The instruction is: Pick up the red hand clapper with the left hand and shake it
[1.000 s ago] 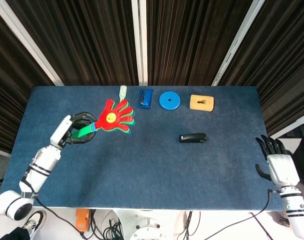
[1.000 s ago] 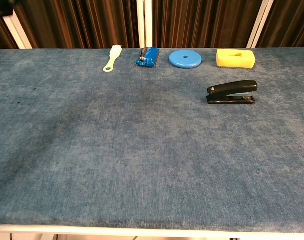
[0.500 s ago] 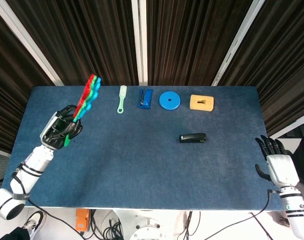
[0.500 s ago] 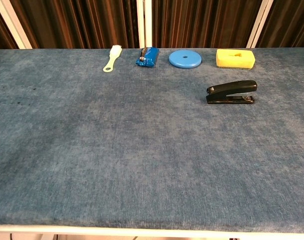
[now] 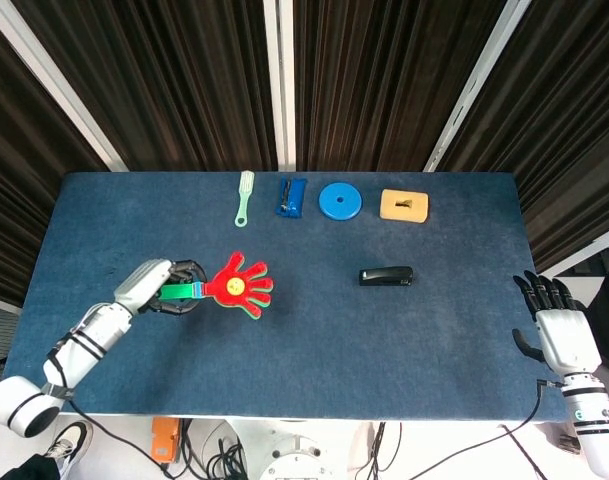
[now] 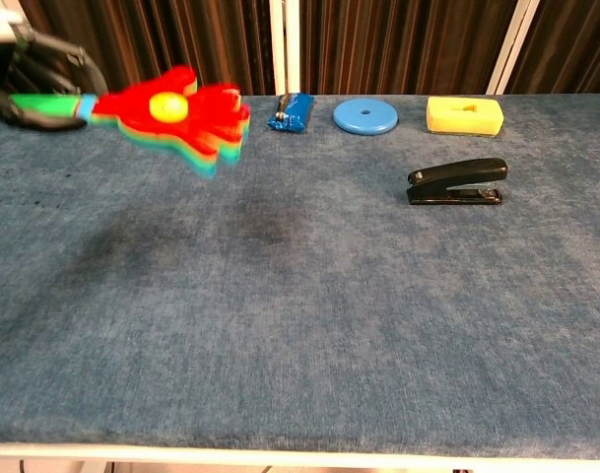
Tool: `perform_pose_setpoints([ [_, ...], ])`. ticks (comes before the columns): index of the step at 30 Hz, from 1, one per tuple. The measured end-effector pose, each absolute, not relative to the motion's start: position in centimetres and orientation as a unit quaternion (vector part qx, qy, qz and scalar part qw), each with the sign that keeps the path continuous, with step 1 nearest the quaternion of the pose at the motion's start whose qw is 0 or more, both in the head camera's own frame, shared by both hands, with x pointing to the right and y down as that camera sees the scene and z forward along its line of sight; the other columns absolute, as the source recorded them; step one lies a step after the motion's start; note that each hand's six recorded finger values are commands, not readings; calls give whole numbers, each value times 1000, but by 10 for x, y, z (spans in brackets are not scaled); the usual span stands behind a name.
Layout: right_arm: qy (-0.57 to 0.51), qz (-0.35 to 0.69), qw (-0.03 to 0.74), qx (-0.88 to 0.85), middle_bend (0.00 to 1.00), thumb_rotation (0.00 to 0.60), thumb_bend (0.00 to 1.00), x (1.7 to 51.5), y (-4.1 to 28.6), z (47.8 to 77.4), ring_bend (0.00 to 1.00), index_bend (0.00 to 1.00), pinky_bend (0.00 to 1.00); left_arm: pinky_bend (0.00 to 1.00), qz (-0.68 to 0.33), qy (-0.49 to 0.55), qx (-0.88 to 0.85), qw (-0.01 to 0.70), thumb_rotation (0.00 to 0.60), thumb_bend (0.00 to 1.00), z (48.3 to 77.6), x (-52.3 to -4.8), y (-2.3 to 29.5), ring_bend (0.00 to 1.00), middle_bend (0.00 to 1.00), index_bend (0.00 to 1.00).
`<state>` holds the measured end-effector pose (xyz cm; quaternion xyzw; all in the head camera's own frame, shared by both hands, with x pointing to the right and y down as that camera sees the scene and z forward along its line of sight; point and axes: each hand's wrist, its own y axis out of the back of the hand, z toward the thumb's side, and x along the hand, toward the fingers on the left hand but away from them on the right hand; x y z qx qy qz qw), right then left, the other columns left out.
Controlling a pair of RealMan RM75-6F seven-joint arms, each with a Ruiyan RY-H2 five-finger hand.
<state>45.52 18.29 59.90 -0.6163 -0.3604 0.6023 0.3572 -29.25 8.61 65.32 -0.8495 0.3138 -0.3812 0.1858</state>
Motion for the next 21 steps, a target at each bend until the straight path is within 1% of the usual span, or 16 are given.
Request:
perform_pose_setpoints([
  [1, -361, 602, 357, -616, 0, 600, 304, 456, 183, 599, 0, 0, 0, 1000, -402, 297, -839, 214, 600, 312, 658, -293, 88, 996, 755, 683],
  [4, -362, 602, 357, -616, 0, 600, 303, 456, 183, 599, 0, 0, 0, 1000, -437, 269, -818, 260, 600, 312, 665, -293, 92, 996, 755, 683],
  [7, -360, 603, 357, -616, 0, 600, 303, 456, 183, 600, 0, 0, 0, 1000, -451, 258, -809, 274, 600, 312, 670, -293, 95, 997, 756, 683],
  [9, -359, 603, 356, -617, 0, 600, 303, 455, 183, 600, 0, 0, 0, 1000, -453, 262, -810, 265, 600, 312, 673, -292, 97, 997, 756, 682],
  [14, -359, 603, 356, -617, 0, 600, 303, 454, 182, 601, 0, 0, 0, 1000, -432, 298, -827, 202, 600, 309, 683, -286, 105, 996, 754, 666],
  [21, -358, 604, 355, -617, 0, 600, 303, 454, 183, 602, 0, 0, 0, 1000, -367, 365, -846, 129, 600, 291, 691, -272, 105, 996, 748, 663],
])
